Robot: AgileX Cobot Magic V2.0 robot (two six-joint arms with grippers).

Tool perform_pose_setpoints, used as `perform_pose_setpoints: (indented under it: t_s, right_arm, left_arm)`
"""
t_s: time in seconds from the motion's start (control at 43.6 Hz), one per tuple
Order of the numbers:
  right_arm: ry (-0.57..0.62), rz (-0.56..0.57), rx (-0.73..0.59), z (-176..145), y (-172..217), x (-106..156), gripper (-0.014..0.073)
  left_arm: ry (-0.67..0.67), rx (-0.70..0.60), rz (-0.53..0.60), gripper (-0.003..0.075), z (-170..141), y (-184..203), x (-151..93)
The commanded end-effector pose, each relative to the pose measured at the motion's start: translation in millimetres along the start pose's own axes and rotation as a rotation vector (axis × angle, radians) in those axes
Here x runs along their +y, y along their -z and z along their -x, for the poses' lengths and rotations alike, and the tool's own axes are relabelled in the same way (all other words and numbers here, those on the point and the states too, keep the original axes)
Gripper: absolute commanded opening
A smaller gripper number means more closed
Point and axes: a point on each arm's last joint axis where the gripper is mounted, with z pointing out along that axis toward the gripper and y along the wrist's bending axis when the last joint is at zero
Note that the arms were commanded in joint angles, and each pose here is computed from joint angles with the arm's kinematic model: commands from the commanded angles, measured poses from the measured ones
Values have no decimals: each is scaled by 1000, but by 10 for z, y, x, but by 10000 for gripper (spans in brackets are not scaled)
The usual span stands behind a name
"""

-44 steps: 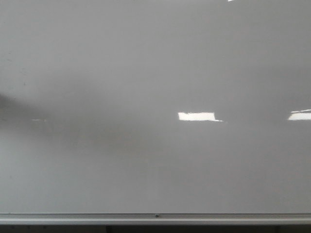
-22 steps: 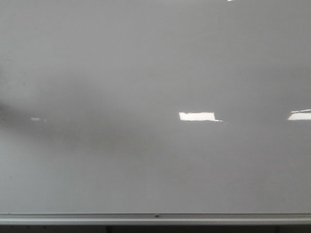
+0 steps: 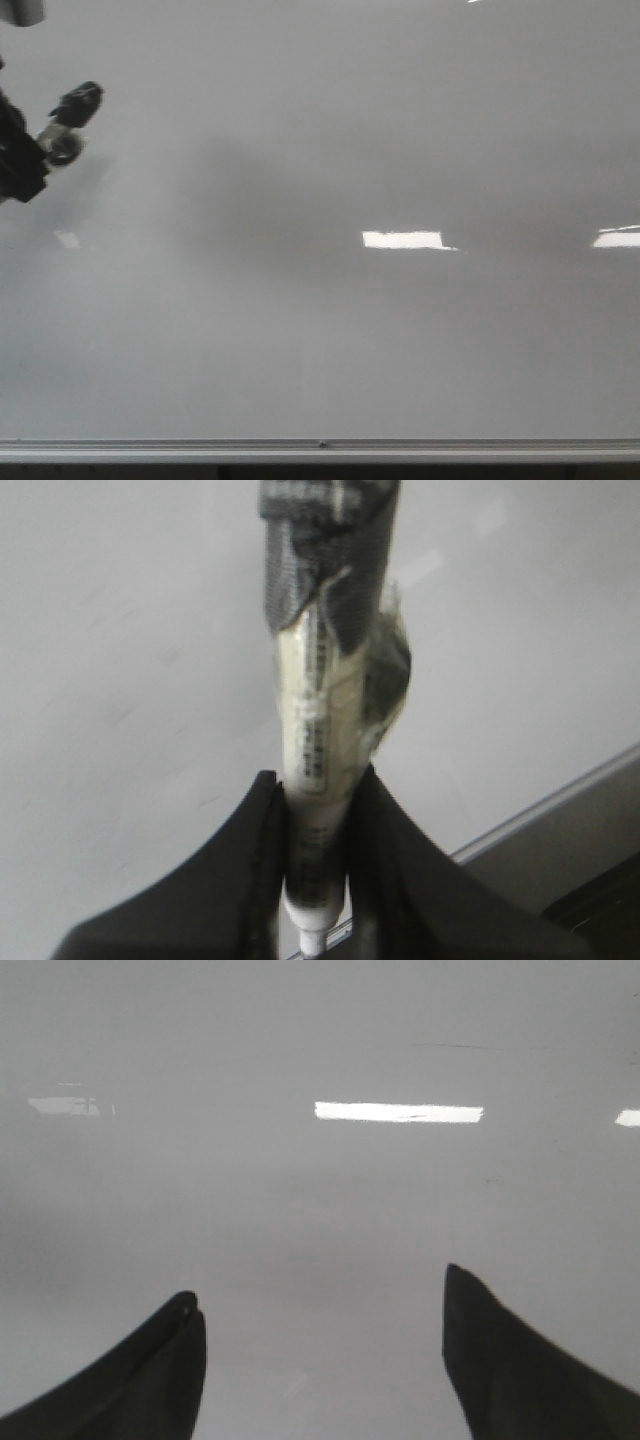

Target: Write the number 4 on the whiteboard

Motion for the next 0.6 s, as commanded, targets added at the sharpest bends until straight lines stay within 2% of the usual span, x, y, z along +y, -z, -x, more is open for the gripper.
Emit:
perform_pose_setpoints:
  t_s: [0.0,0.161,0.321,0.459,0.574]
  right_arm:
    - [-3,-5,-93,173,20,1,525]
    - [-3,-5,-86,166,20,2,525]
    - [-5,-3,-77,163,21,4,525]
    - [1,17,-41,178,25,20,525]
    - [58,126,32,219,-22,109,526]
  left_arm:
    - [-144,-130,-25,-20,287,300,-226]
    - [-389,-202,-109,-20,422,443,-705]
    - [-617,-221,-202,-20,412,566,-1167]
    - [-734,-253,-265,-20,386,669,-1470]
    - [-787,-296,-320,-20,368,766,-1696]
